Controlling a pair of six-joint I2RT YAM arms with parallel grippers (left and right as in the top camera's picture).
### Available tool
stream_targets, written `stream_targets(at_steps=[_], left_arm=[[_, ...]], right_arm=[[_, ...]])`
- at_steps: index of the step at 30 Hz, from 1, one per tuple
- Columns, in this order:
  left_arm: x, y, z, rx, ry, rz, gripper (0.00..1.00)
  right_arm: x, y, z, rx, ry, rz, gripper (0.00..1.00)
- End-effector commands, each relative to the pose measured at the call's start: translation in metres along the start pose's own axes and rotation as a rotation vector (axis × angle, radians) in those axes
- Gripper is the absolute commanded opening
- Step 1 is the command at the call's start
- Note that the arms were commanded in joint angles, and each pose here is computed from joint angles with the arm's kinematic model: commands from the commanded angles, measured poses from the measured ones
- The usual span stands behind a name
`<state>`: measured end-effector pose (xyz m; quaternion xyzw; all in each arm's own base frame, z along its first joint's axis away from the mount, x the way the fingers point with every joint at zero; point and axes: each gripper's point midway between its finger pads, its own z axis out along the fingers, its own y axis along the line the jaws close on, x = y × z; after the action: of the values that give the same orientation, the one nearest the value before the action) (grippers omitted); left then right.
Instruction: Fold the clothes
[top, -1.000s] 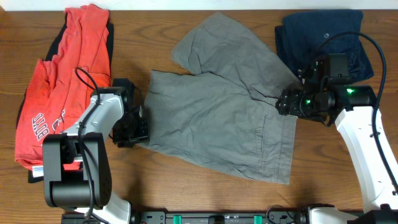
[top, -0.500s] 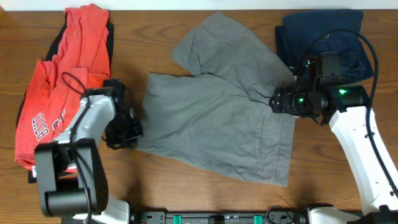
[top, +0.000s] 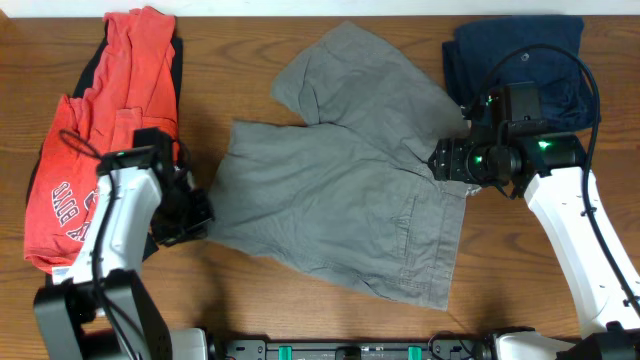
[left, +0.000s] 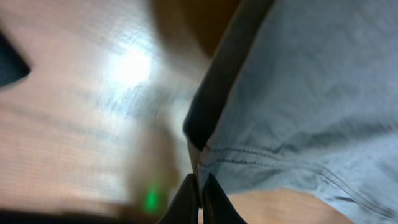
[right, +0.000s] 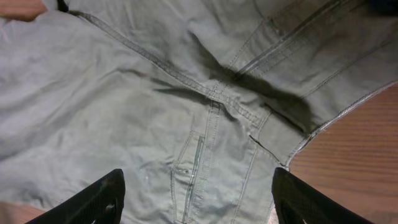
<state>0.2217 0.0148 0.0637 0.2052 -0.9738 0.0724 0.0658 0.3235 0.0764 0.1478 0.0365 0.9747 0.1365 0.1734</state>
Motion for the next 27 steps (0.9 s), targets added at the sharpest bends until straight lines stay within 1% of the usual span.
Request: stream_targets(at_steps=[1, 6, 10, 15, 18, 19, 20, 22, 23, 25, 27], left_arm=[[0.009, 0.004, -0.019, 0.041, -0.044, -0.06, 0.06], [0.03, 0.005, -0.042, 0.053, -0.092, -0.074, 0.06], [0.048, 0.007, -0.056, 0.062, -0.12, -0.12, 0.06], [0.06, 0.007, -0.067, 0.08, -0.165, -0.173, 0.06], [0.063, 0.007, -0.07, 0.084, -0.179, -0.177, 0.06], [0.064, 0.007, -0.07, 0.086, -0.178, -0.177, 0.14], [0.065, 0.005, -0.07, 0.094, -0.175, -0.172, 0.36], [0.063, 0.003, -0.07, 0.098, -0.177, -0.141, 0.66], [0.062, 0.002, -0.07, 0.097, -0.182, -0.122, 0.75], [0.058, -0.001, -0.07, 0.099, -0.201, -0.083, 0.86], [0.05, -0.005, -0.073, 0.107, -0.239, -0.05, 0.9]], right_arm=[[-0.007, 0.005, -0.001, -0.012, -0.019, -0.026, 0.74], [-0.013, 0.007, -0.001, -0.017, -0.043, -0.031, 0.73], [-0.014, 0.008, -0.001, -0.02, -0.05, -0.032, 0.73], [-0.015, 0.008, -0.001, -0.02, -0.051, -0.032, 0.73], [-0.014, 0.008, -0.001, -0.02, -0.05, -0.033, 0.73], [-0.014, 0.008, -0.001, -0.02, -0.05, -0.033, 0.73], [-0.014, 0.008, -0.001, -0.02, -0.05, -0.033, 0.73], [-0.014, 0.008, -0.001, -0.02, -0.05, -0.032, 0.73], [-0.014, 0.007, -0.001, -0.019, -0.05, -0.032, 0.74], [-0.014, 0.007, -0.001, -0.019, -0.047, -0.032, 0.75], [-0.012, 0.007, -0.001, -0.018, -0.042, -0.031, 0.75]])
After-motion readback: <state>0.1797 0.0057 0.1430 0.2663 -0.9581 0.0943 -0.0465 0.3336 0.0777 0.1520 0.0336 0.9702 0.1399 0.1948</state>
